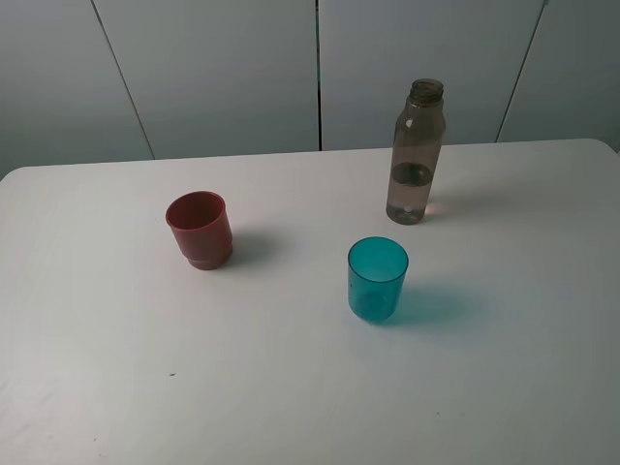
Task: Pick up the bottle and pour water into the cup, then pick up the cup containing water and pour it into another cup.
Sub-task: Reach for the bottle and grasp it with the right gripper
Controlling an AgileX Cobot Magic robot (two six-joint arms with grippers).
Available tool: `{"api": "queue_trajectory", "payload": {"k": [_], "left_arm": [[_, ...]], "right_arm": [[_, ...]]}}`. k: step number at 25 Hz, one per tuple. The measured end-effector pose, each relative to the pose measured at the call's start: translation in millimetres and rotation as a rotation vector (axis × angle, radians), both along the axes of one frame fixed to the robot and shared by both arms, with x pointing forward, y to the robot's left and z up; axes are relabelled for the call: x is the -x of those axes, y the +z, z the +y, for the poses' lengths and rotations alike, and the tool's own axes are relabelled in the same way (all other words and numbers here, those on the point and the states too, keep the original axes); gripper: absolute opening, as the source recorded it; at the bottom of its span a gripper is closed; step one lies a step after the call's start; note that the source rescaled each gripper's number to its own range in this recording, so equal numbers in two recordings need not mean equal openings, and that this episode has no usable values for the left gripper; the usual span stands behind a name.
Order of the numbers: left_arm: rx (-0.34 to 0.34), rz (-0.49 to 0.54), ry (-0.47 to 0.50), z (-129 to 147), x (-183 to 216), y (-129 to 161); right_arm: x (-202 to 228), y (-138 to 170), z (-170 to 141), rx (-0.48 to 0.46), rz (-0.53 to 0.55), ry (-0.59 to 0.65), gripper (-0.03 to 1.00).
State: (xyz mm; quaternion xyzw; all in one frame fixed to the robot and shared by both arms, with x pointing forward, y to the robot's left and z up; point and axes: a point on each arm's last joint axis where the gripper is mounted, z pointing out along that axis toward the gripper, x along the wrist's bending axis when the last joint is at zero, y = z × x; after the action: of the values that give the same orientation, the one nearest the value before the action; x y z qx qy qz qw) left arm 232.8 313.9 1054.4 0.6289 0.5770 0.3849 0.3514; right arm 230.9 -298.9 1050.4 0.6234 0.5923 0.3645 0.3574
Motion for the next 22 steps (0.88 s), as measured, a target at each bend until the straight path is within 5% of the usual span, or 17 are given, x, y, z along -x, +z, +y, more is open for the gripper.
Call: {"api": "queue_trajectory", "payload": {"k": [12, 17, 22], "left_arm": [[0.000, 0.000, 0.000, 0, 0, 0], [-0.002, 0.000, -0.001, 0, 0, 0], [-0.002, 0.000, -0.001, 0, 0, 0]], "right_arm": [[-8, 0, 6, -0.057, 0.055, 0.038, 0.97], [-46, 1, 9, -0.106, 0.270, 0.054, 0.97], [-104, 13, 9, -0.142, 0.233, 0.036, 0.97]]}}
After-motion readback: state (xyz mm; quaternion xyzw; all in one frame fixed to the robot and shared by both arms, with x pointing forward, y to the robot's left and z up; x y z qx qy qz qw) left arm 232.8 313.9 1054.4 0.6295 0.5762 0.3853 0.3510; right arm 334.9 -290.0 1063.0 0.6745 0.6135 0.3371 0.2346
